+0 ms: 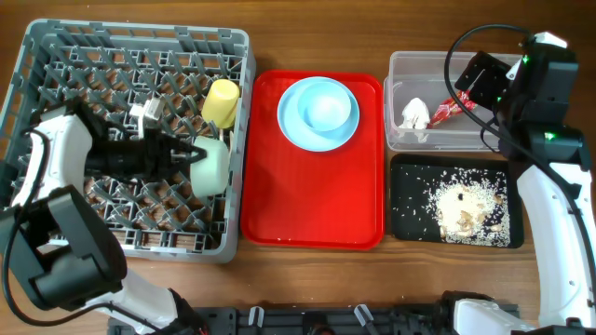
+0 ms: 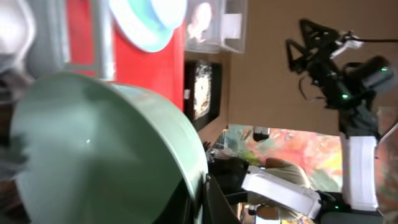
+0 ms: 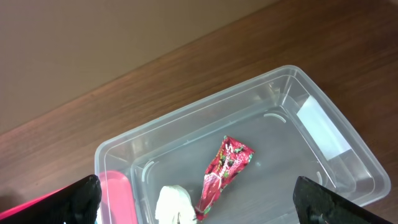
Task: Sort waste into correct bins and load items into the dishwasher rack
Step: 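Carry the green bowl into the rack and stand it on edge, then release the green bowl in the rack and lift the left gripper, then reach the left gripper to the light-blue bowl on the red tray, then grasp the light-blue bowl rim and lower it into the rack's left side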
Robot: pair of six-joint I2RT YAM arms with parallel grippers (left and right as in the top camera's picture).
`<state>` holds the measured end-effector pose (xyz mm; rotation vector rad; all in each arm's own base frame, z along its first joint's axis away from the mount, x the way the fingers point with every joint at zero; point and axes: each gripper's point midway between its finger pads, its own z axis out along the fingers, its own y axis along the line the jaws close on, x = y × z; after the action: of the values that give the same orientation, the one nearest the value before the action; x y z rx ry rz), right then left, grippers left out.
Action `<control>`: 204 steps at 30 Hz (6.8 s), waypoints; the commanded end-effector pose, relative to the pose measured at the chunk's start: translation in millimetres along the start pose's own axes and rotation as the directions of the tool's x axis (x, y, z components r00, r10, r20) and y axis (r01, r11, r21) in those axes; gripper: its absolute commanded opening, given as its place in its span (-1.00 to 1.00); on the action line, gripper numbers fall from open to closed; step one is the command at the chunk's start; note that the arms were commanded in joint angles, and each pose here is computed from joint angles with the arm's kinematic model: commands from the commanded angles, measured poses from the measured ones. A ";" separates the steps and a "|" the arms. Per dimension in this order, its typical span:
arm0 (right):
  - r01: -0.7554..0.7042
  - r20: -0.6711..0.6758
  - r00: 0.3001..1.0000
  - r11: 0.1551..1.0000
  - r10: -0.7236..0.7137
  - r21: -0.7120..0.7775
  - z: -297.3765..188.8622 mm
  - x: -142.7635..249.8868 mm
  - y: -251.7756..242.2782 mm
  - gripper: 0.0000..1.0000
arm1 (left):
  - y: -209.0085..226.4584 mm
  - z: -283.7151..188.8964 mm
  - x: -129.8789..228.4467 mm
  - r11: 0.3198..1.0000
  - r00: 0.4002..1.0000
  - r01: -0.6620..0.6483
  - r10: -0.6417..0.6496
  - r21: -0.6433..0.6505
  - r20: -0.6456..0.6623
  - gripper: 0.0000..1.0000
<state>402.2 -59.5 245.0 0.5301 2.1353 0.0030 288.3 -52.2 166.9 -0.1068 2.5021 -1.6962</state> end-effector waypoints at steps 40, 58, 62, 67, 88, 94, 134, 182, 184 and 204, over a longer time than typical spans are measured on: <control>0.015 -0.003 1.000 1.000 -0.015 -0.003 1.3 0.4 0.6 0.99 | -75.0 45.0 42.1 0.646 0.982 -0.081 0.181 -0.759 0.050 -0.92; 0.015 -0.003 1.000 1.000 -0.015 -0.003 1.3 0.4 0.6 1.00 | 48.3 22.4 63.0 0.278 0.968 0.248 -0.029 -0.928 0.250 -0.92; 0.015 -0.003 1.000 1.000 -0.015 -0.003 1.3 0.4 0.6 0.99 | 53.2 -36.6 50.9 0.041 0.910 0.398 0.110 -0.916 0.400 -0.92; 0.015 -0.003 1.000 1.000 -0.015 -0.003 1.3 0.4 0.6 0.99 | 29.4 -74.0 34.4 0.069 0.809 0.563 0.158 -0.824 0.566 -0.92; 0.015 -0.003 1.000 1.000 -0.015 -0.003 1.3 0.4 0.6 0.99 | -55.2 76.7 -41.4 0.716 0.909 -0.037 0.314 -0.697 0.275 -0.59; 0.014 -0.003 1.000 1.000 -0.014 -0.003 1.3 0.4 0.6 0.99 | -139.3 131.8 -87.5 0.672 0.942 -0.205 0.333 -0.712 0.044 -0.70; 0.015 -0.003 1.000 1.000 -0.015 -0.003 1.3 0.4 0.6 0.99 | 34.6 315.9 -83.7 0.288 0.894 -0.340 0.394 -0.895 -0.213 -0.92; 0.015 -0.003 1.000 1.000 -0.015 -0.003 1.3 0.4 0.6 0.99 | -31.6 -110.9 -95.0 0.546 0.941 0.180 0.146 -0.818 0.304 -0.92; 0.015 -0.003 1.000 1.000 -0.015 -0.003 1.3 0.4 0.6 1.00 | 1.2 -100.1 -93.5 0.537 0.942 0.229 0.087 -0.812 0.323 -0.92; 0.014 -0.003 1.000 1.000 -0.014 -0.003 1.3 0.4 0.6 0.99 | 1.8 -186.3 -77.1 0.222 0.758 0.554 0.264 -0.802 0.597 0.08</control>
<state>402.4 -59.1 245.2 0.5287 2.1351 0.0056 364.0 60.9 236.1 -0.6086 2.5855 -0.1539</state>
